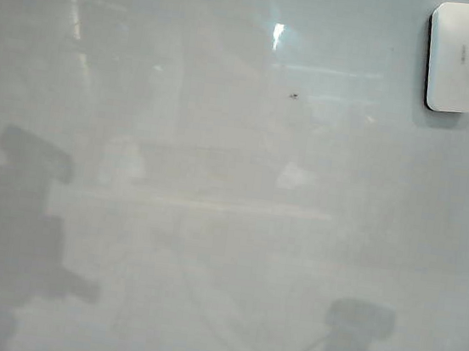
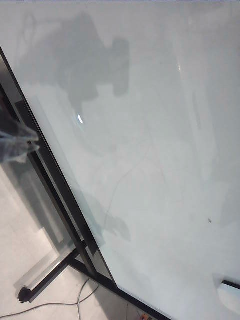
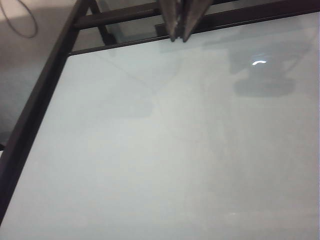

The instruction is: Grab the whiteboard eraser that is attached to the surface of the whiteboard and use it to clean the writing on the whiteboard.

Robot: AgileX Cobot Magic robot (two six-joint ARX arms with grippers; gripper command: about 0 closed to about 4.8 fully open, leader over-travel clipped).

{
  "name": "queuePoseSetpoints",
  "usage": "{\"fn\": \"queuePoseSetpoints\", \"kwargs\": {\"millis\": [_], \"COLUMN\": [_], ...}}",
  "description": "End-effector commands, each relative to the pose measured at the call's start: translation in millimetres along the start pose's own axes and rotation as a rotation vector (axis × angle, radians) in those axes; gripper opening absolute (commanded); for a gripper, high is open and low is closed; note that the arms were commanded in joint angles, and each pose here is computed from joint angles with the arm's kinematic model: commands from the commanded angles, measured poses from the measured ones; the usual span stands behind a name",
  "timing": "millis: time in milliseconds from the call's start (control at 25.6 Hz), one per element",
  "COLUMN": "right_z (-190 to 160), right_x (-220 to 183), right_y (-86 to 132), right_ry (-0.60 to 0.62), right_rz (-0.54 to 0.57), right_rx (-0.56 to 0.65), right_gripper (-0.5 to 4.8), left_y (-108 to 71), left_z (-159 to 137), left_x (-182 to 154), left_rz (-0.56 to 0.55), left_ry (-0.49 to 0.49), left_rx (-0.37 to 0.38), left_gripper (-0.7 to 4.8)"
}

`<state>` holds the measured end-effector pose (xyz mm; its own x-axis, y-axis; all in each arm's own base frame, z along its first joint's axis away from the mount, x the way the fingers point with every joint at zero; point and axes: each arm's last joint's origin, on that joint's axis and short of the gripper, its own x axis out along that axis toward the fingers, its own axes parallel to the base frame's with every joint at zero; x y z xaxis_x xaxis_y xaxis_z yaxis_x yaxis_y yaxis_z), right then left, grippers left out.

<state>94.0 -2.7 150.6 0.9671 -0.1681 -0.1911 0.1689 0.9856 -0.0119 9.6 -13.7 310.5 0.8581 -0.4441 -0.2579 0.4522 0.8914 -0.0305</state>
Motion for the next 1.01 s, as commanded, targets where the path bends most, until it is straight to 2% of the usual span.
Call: {"fn": "queuePoseSetpoints", "kwargs": {"millis": [39, 819, 858, 897, 936, 1015], "right_z": [0.3, 0.2, 0.2, 0.2, 0.2, 0.2], "right_x": [-0.2, -0.2, -0.2, -0.2, -0.2, -0.2], "right_y": [0.0, 0.0, 0.0, 0.0, 0.0, 0.0], "right_ry": [0.0, 0.0, 0.0, 0.0, 0.0, 0.0], "right_rz": [-0.001, -0.003, -0.004, -0.004, -0.003, -0.003], "right_rx": [-0.003, -0.006, -0.006, -0.006, -0.006, -0.006], "right_gripper": [-0.05, -0.05, -0.05, -0.05, -0.05, -0.05], "left_y": [-0.2, -0.3, 0.6, 1.9, 5.4, 11.8], "left_z": [1.5, 1.4, 1.8, 3.0, 5.8, 6.4], "left_x": [-0.4, -0.4, 0.7, 2.5, 8.4, 19.5], "left_rz": [-0.002, -0.006, 0.0, 0.008, 0.02, 0.042], "left_ry": [-0.013, -0.013, -0.017, -0.037, -0.114, -0.239], "left_rx": [0.01, 0.011, 0.045, 0.118, 0.208, 0.255], "left_gripper": [-0.02, -0.02, -0.02, -0.02, -0.02, -0.02]}}
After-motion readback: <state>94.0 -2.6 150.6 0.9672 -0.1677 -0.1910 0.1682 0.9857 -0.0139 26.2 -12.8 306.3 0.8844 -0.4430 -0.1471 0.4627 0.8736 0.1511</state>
